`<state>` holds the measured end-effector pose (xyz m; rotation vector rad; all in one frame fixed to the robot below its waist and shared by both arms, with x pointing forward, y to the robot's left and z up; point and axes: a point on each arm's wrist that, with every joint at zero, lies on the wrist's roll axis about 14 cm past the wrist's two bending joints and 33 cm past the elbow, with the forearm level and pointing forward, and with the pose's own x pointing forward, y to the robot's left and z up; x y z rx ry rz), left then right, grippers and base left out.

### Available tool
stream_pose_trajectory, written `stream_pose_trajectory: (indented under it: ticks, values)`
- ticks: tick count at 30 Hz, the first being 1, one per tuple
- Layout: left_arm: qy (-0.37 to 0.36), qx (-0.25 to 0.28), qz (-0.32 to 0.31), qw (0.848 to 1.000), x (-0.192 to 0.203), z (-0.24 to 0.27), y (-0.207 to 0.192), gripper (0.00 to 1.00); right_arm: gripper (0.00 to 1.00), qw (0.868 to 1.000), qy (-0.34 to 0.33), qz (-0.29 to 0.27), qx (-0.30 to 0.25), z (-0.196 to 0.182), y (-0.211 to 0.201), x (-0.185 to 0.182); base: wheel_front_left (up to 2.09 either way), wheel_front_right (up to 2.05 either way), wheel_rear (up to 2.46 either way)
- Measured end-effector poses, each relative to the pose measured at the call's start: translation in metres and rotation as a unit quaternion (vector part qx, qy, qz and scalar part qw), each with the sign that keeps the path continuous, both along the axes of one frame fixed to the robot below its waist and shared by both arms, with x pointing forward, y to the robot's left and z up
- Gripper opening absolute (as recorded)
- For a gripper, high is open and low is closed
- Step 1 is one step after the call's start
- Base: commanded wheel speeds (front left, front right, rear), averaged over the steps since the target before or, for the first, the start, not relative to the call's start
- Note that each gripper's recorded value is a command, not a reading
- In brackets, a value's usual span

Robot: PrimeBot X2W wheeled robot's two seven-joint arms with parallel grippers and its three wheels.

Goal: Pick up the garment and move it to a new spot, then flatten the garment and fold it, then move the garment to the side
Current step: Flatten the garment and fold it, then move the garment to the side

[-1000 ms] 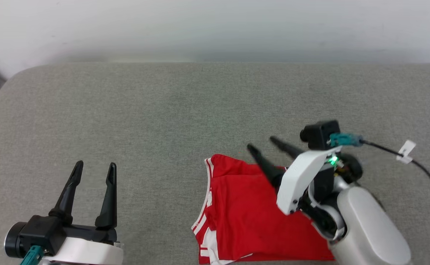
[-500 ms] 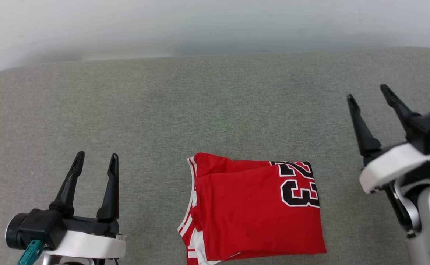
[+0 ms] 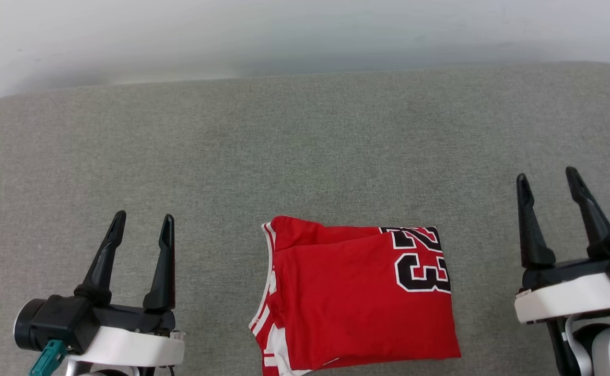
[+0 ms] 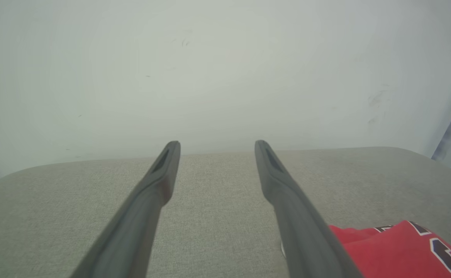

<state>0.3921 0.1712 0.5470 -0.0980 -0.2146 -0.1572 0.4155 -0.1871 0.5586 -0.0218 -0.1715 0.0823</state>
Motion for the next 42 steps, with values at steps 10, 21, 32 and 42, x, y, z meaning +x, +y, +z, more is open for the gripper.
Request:
stream_pose_trajectory:
  ticks: [10, 21, 32, 42]
  values:
    - [-0.007, -0.001, -0.002, 1.000, -0.003, 0.005, -0.002, 1.00, 1.00, 1.000, 0.003, 0.006, 0.011, -0.007, 0.010, -0.007, 0.00, 0.00, 0.00]
    - [-0.007, 0.000, -0.004, 1.000, -0.004, 0.005, -0.003, 1.00, 1.00, 1.000, 0.024, 0.015, 0.007, -0.009, 0.014, -0.007, 0.00, 0.00, 0.00]
    - [0.009, 0.003, 0.000, 1.000, 0.000, -0.006, 0.001, 1.00, 1.00, 0.951, 0.294, 0.091, -0.005, -0.085, 0.044, -0.027, 0.00, 0.00, 0.00]
    - [0.022, 0.003, 0.006, 1.000, 0.007, -0.015, 0.004, 1.00, 1.00, 0.866, 0.487, 0.116, -0.009, -0.145, 0.062, -0.049, 0.00, 0.00, 0.00]
